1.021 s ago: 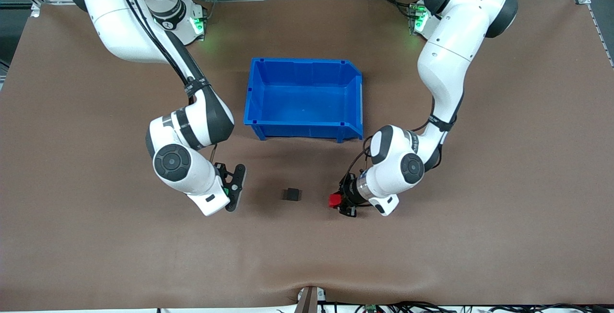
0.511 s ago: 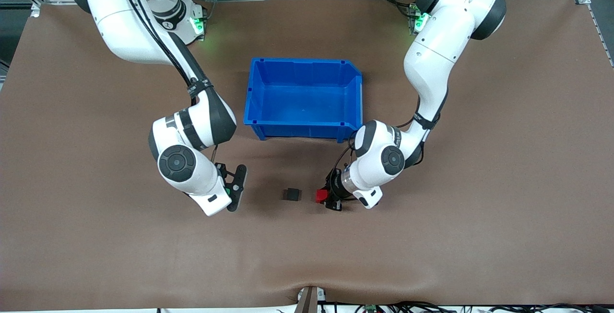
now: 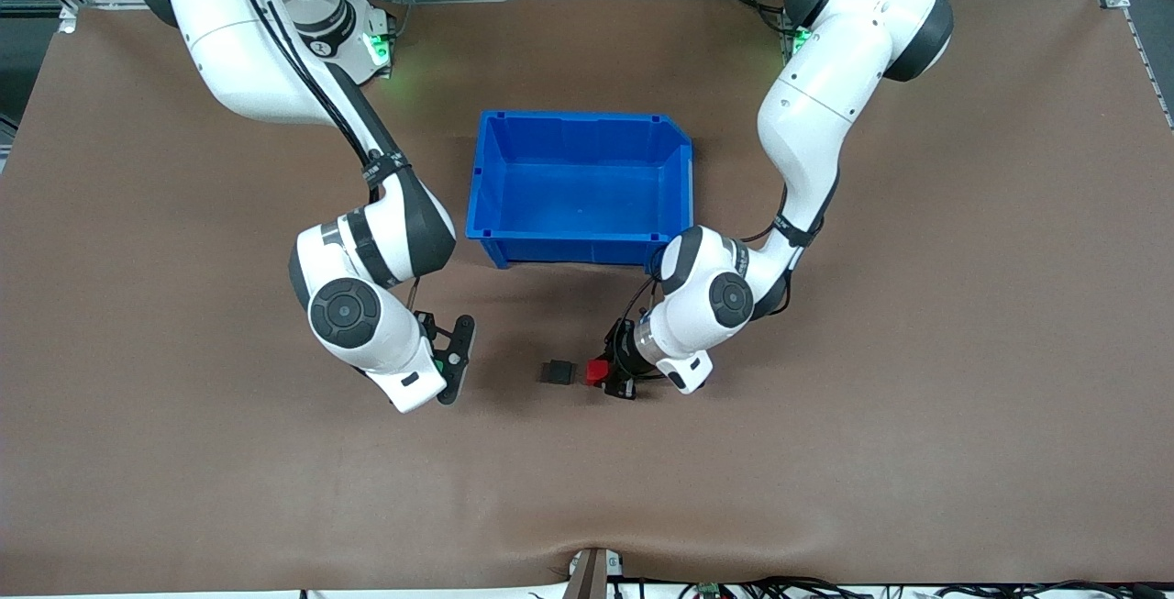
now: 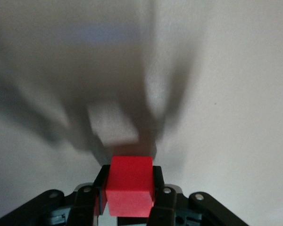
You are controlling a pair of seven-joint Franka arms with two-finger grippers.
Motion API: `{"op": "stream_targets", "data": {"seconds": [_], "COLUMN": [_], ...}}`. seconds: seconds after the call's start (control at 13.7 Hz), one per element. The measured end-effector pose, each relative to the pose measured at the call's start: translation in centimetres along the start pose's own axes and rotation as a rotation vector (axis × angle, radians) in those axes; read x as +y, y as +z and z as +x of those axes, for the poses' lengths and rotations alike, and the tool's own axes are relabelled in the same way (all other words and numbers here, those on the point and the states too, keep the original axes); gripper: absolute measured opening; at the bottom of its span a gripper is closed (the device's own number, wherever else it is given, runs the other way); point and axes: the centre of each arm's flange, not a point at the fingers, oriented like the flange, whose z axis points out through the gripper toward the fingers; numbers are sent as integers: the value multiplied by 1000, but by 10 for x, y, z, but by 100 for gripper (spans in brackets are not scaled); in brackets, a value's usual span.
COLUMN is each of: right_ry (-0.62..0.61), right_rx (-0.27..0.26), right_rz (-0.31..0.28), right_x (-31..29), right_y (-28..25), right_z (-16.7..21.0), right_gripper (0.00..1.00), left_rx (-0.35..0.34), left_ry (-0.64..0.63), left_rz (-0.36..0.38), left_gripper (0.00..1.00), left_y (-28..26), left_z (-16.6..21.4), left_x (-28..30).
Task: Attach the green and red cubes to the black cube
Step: 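Place the red cube against the black cube with the left gripper, then open the left gripper and withdraw while the right gripper carries green over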
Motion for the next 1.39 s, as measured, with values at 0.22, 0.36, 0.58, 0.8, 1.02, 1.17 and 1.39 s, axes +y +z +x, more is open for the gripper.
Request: {"op": "stream_targets", "data": {"seconds": [0.22,0.36,0.58,0.8,1.02,1.17,1.39], "right_ry": [3,4,6,5,-16,4,63], "right_rx": [-2,-3,-5,8,59,77,82], "right_rz": [-1,-1,0,-17,-82,-97,-90], "right_x": [1,1,2,4,1,-6,-19], "right_y": [0,1,2,1,2,14,33], "right_z": [-2,-2,-3,-1,20,38,57], "right_gripper": [40,40,40,40,40,40,40], "left_rx": [-5,-7,-8,-9,-9,-5,-5], "left_ry": [7,8,-1,-11,-13,-16,-18], "left_rz": [0,-4,-8,-11,-12,-10,-14], "left_gripper": [40,40,40,40,45,66,95], "left_y": [5,7,7,8,10,13,8], "left_z": [-10,-13,-13,-14,-15,-11,-10], "left_x": [-6,-8,-7,-8,-9,-10,-5]}}
